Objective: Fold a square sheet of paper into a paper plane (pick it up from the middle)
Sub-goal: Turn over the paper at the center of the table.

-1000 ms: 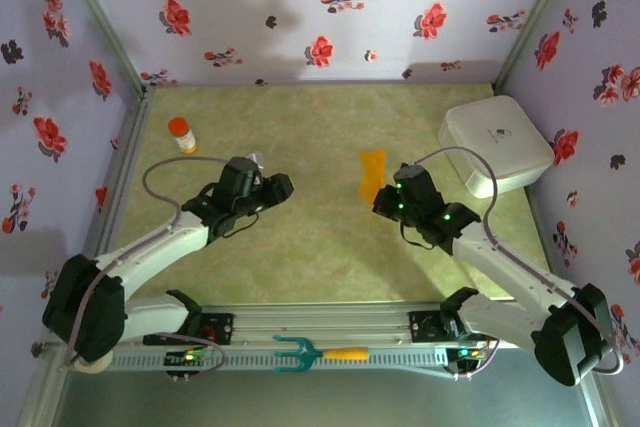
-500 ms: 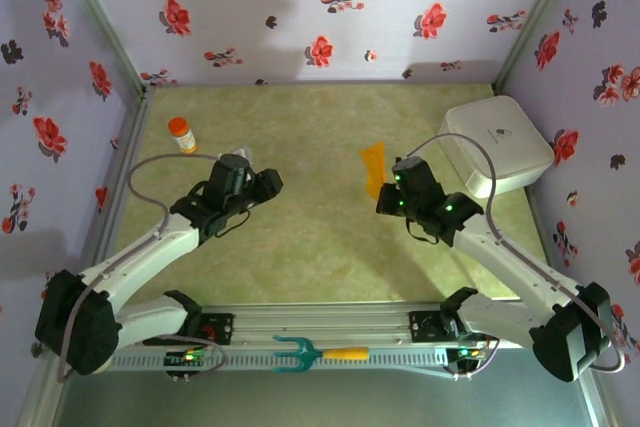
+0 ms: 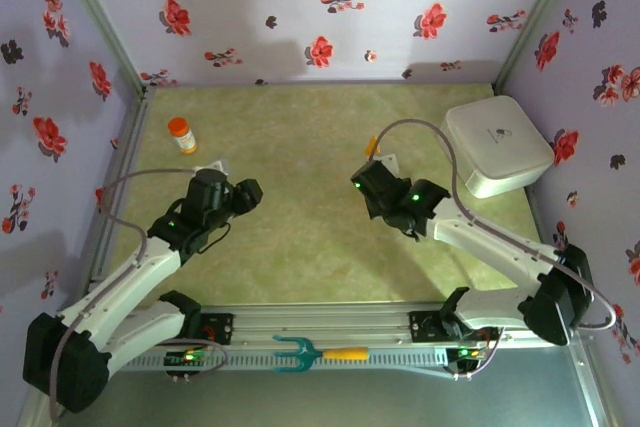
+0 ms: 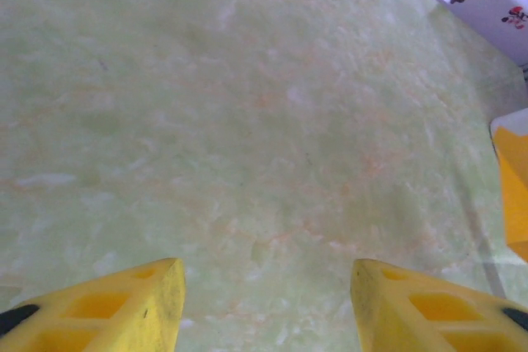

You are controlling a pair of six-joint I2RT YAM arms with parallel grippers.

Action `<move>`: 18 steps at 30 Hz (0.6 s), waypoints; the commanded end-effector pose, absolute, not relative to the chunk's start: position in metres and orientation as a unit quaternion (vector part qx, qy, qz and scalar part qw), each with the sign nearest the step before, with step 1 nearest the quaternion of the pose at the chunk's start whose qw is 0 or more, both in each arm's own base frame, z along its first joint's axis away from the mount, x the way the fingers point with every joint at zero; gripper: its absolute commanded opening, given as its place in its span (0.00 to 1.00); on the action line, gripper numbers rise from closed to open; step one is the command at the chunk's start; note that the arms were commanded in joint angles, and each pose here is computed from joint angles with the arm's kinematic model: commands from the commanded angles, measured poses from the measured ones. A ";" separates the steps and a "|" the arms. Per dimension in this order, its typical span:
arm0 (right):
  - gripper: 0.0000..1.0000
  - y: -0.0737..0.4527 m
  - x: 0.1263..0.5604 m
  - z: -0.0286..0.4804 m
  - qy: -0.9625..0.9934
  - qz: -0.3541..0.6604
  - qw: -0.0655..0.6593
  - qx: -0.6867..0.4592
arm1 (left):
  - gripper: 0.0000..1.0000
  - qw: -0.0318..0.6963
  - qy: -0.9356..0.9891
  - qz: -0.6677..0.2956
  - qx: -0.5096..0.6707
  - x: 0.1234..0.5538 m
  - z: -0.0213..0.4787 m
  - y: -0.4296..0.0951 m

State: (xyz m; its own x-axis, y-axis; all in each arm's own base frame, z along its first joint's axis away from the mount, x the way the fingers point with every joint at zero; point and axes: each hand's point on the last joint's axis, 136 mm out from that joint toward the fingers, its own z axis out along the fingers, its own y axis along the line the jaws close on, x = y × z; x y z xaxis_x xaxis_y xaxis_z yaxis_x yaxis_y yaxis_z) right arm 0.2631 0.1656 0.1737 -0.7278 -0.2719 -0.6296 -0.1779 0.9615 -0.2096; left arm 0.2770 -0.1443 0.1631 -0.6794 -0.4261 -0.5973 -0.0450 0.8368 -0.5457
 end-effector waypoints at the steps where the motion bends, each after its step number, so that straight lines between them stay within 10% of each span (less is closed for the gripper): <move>1: 0.02 0.152 0.269 0.183 0.904 -0.161 0.362 -0.159 | 0.56 0.375 0.883 -0.238 -0.149 0.275 0.159 -0.133; 18: 0.02 0.189 0.257 0.125 0.883 -0.190 0.317 -0.290 | 0.56 0.354 0.880 -0.240 -0.209 0.277 0.158 -0.118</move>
